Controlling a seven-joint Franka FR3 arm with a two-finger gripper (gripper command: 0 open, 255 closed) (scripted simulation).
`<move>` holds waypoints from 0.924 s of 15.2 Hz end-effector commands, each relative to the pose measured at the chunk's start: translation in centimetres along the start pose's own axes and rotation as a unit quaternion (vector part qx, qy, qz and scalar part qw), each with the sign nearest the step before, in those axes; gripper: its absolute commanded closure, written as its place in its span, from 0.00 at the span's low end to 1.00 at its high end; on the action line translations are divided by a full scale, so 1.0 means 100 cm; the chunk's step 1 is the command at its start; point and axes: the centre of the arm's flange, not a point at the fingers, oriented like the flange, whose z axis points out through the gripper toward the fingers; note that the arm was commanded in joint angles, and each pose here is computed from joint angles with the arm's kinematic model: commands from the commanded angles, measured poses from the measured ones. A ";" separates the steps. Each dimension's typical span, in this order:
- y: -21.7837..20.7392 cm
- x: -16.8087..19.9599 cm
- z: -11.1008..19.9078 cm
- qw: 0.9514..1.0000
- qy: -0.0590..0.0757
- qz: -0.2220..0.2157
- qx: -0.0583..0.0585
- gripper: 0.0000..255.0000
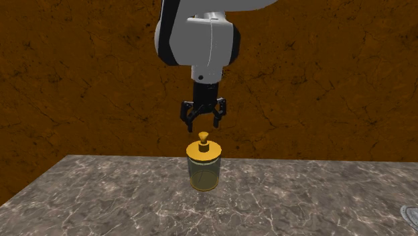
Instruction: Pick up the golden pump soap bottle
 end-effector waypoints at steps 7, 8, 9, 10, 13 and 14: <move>0.009 0.009 0.044 1.000 0.000 0.000 0.001 0.00; 0.009 0.009 0.047 1.000 0.000 0.000 0.001 0.00; 0.009 0.009 0.047 1.000 0.000 0.000 0.001 0.00; 0.009 0.009 0.048 1.000 0.000 0.000 0.001 1.00; 0.009 0.008 0.047 1.000 0.000 0.000 0.001 1.00; 0.009 0.008 0.047 1.000 0.000 0.000 0.001 1.00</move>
